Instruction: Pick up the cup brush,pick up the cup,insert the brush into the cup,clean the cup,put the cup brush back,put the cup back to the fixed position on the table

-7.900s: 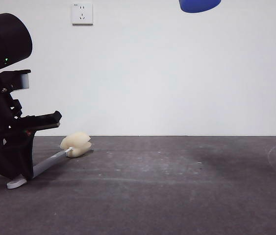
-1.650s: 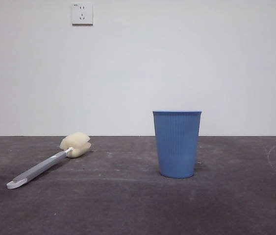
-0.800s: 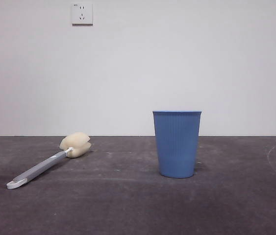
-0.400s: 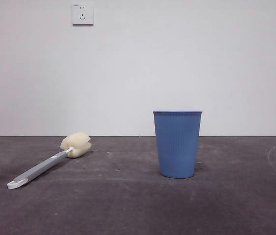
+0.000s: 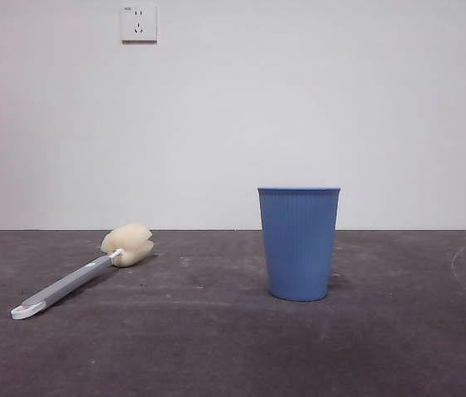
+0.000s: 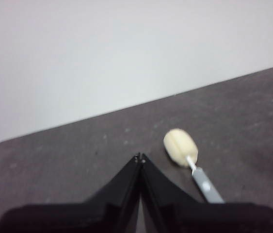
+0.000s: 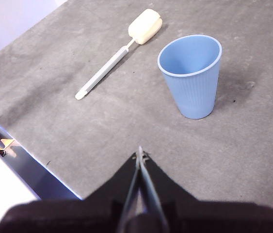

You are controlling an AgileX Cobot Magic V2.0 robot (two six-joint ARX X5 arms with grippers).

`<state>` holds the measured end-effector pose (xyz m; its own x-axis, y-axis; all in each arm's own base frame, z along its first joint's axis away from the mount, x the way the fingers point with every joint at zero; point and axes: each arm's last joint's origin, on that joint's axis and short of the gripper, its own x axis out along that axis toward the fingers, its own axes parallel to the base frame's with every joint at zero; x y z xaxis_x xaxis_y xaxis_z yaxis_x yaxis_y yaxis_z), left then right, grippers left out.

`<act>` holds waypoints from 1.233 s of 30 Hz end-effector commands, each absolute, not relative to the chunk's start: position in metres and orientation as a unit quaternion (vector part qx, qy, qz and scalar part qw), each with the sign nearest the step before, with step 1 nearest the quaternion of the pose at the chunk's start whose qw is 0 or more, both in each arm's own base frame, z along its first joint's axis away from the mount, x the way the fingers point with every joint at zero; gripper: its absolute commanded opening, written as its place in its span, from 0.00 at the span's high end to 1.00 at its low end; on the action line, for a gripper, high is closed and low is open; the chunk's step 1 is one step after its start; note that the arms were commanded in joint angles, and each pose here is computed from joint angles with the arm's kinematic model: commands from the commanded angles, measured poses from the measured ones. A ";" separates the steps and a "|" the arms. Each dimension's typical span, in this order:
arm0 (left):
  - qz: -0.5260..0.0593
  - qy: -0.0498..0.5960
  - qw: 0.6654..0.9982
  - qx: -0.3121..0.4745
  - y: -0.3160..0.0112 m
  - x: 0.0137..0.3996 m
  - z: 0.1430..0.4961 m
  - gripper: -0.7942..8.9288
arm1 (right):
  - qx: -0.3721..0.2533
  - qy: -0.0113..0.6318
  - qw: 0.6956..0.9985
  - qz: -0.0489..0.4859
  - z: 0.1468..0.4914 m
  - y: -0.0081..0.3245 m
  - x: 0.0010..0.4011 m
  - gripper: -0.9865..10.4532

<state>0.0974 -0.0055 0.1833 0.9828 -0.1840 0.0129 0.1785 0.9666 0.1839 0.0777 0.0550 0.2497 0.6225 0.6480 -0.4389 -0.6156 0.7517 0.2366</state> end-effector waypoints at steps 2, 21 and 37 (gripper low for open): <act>-0.070 0.014 0.995 0.075 -0.003 0.098 0.164 0.92 | 0.036 0.253 0.901 0.351 0.251 0.055 0.078 0.91; -0.061 0.079 0.993 0.055 -0.002 0.096 0.148 0.92 | 0.036 0.254 0.901 0.351 0.251 0.055 0.078 0.91; -0.061 0.079 0.993 0.055 -0.002 0.096 0.148 0.92 | -0.017 0.207 0.918 0.337 0.254 0.049 0.074 0.91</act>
